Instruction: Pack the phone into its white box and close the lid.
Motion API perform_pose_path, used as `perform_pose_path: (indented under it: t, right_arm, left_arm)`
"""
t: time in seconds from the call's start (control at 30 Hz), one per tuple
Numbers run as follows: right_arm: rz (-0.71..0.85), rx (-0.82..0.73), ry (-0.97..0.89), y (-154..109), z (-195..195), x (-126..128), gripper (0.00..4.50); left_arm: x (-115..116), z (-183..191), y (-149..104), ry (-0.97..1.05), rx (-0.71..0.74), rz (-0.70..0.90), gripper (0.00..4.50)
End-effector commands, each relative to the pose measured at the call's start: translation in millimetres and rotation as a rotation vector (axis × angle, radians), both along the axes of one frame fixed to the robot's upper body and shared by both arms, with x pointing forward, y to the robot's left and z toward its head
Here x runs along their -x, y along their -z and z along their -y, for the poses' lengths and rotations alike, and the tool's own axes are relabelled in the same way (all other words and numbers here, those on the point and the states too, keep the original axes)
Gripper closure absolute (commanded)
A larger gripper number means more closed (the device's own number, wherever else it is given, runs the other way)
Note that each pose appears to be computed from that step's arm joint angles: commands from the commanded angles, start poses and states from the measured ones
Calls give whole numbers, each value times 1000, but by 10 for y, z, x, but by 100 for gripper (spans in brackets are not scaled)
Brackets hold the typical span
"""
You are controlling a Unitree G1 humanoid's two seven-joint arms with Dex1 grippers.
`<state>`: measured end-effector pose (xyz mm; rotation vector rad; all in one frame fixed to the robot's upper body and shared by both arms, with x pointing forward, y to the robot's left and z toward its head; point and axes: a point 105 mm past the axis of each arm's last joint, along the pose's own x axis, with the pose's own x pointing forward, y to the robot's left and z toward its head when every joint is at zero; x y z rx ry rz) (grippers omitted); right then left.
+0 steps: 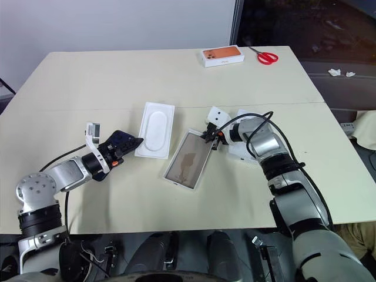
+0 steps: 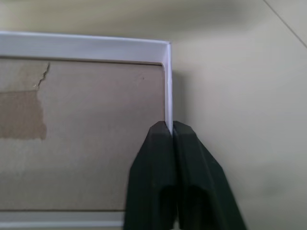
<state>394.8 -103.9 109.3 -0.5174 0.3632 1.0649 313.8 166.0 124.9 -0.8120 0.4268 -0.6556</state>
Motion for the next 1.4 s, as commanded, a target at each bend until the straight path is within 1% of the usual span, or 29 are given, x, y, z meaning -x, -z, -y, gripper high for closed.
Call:
perform_pose_path:
  t: [0.03,0.13,0.33,0.5,0.53,0.6,0.7,0.83,0.93,1.0,1.07,1.17,1.27,1.4]
  right_arm:
    - [13,-37,0,-142,-76,-65,446]
    - [55,-51,22,-191,-154,-144,446]
    - [166,-35,-32,-252,-460,-231,446]
    - [166,-88,-52,-289,-568,-248,446]
    - [174,-98,-53,-312,-588,-256,420]
    - [213,-96,-61,-353,-620,-268,353]
    - [261,-93,-65,-400,-630,-285,203]
    - [288,-117,-3,-497,-488,-355,203]
    - [287,-117,17,-529,-323,-359,203]
    - [281,-124,46,-561,-168,-356,203]
    - [260,-143,63,-591,-4,-313,203]
    - [234,-175,83,-621,174,-206,203]
    - [199,-204,91,-620,248,-76,203]
    - [186,-180,111,-516,322,82,203]
  left_arm:
    - [26,14,-128,7,16,55,450]
    - [37,28,-144,15,21,59,450]
    - [91,73,-193,63,43,66,450]
    - [151,120,-187,100,42,58,450]
    - [165,124,-179,104,40,55,450]
    - [197,134,-163,116,34,50,450]
    - [245,137,-146,134,23,44,450]
    - [290,66,-124,144,-13,37,450]
    - [265,-1,-111,127,-36,34,450]
    - [285,2,-103,141,-84,46,450]
    - [315,15,-76,156,-143,60,450]
    - [332,41,-37,170,-173,68,450]
    - [330,49,12,180,-188,58,450]
    - [286,51,128,187,-219,18,450]
